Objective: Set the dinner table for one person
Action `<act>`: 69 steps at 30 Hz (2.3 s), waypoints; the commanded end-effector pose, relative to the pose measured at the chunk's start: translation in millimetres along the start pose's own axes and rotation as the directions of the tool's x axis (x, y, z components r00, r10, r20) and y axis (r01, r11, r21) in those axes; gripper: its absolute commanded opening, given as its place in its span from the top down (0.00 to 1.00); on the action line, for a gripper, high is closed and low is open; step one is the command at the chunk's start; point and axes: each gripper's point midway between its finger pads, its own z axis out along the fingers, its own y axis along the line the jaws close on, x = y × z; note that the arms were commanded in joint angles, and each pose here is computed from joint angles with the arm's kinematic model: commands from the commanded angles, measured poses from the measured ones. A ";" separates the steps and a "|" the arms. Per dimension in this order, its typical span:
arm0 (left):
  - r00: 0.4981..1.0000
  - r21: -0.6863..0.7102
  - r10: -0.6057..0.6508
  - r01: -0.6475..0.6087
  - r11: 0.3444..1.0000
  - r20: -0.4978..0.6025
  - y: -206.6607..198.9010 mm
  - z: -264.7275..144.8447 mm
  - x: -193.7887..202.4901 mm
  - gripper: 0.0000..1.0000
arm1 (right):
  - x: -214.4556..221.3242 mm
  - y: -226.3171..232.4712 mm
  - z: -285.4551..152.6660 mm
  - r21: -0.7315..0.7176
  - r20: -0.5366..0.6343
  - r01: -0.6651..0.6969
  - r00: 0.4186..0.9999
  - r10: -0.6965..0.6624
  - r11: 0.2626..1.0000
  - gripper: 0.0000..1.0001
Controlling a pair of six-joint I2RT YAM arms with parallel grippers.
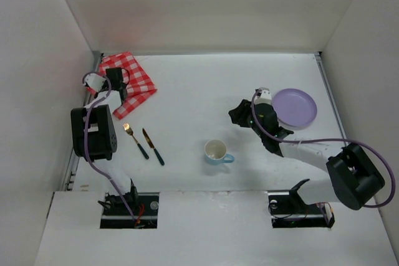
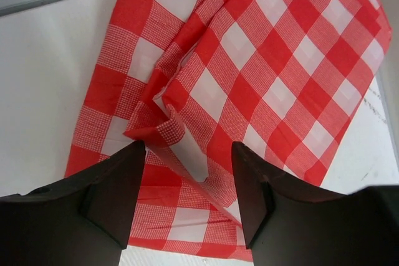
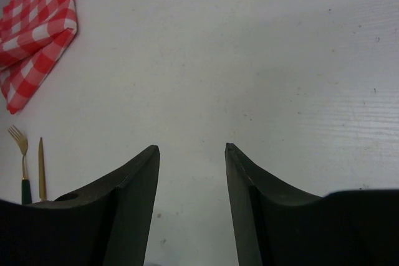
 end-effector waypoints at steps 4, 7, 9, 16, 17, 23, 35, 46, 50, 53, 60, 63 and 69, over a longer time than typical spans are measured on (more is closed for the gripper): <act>0.999 0.064 -0.009 0.011 0.998 -0.030 -29.2 5.0 -0.7 0.71 | -15.9 24.5 1.8 -0.068 0.042 0.009 0.999 -0.007 0.998 0.48; 0.998 0.140 0.029 -0.022 0.990 -0.048 -51.0 -4.5 12.4 0.88 | -18.8 25.9 0.3 -0.070 0.052 0.010 0.999 -0.006 0.997 0.48; 0.996 0.212 0.074 -0.062 0.975 -0.049 -75.3 -20.6 27.0 0.93 | -21.7 25.2 -2.4 -0.070 0.067 0.009 0.998 -0.005 0.998 0.48; 0.939 0.540 0.341 -0.314 0.780 0.054 -176.1 -119.4 106.9 0.96 | -27.8 15.7 -6.7 -0.049 0.104 -0.025 0.994 0.030 0.999 0.48; 0.926 0.577 0.369 -0.342 0.741 0.075 -186.5 -132.8 118.1 0.96 | -30.6 13.6 -7.9 -0.043 0.122 -0.028 0.992 0.033 0.999 0.48; 0.839 0.783 0.505 -0.447 0.433 0.200 -237.2 -228.9 191.2 0.96 | -41.9 -7.8 -12.6 0.028 0.179 -0.057 0.983 0.051 0.998 0.48; 0.781 0.812 0.544 -0.512 0.278 0.306 -214.5 -290.8 212.5 0.63 | -39.5 -16.5 -5.4 0.036 0.153 -0.064 0.987 0.058 0.997 0.34; 0.949 0.783 0.310 -0.232 0.577 0.052 -98.2 -291.9 139.3 0.49 | -18.1 9.5 13.0 0.020 0.061 0.130 0.990 -0.131 0.991 0.28; 0.954 0.723 0.295 -0.161 0.672 -0.061 -49.2 -268.2 149.6 0.53 | -13.3 23.7 18.0 0.007 0.015 0.186 0.982 -0.186 0.983 0.28; 0.947 0.666 0.279 -0.108 0.738 -0.156 -19.7 -251.2 166.3 0.56 | -12.2 36.6 24.6 0.004 -0.022 0.256 0.966 -0.256 0.967 0.28; 0.928 0.623 0.197 0.047 0.781 -0.317 -7.8 -230.0 190.2 0.52 | -8.6 55.8 54.8 0.044 -0.089 0.354 0.933 -0.350 0.934 0.19; 0.917 0.616 0.156 0.114 0.780 -0.367 -12.3 -224.3 195.6 0.50 | -5.0 71.4 67.2 0.029 -0.113 0.396 0.914 -0.390 0.918 0.16; 0.902 0.588 0.117 0.169 0.791 -0.416 -14.7 -211.0 205.0 0.50 | 7.4 96.9 81.0 0.013 -0.146 0.547 0.829 -0.540 0.837 0.16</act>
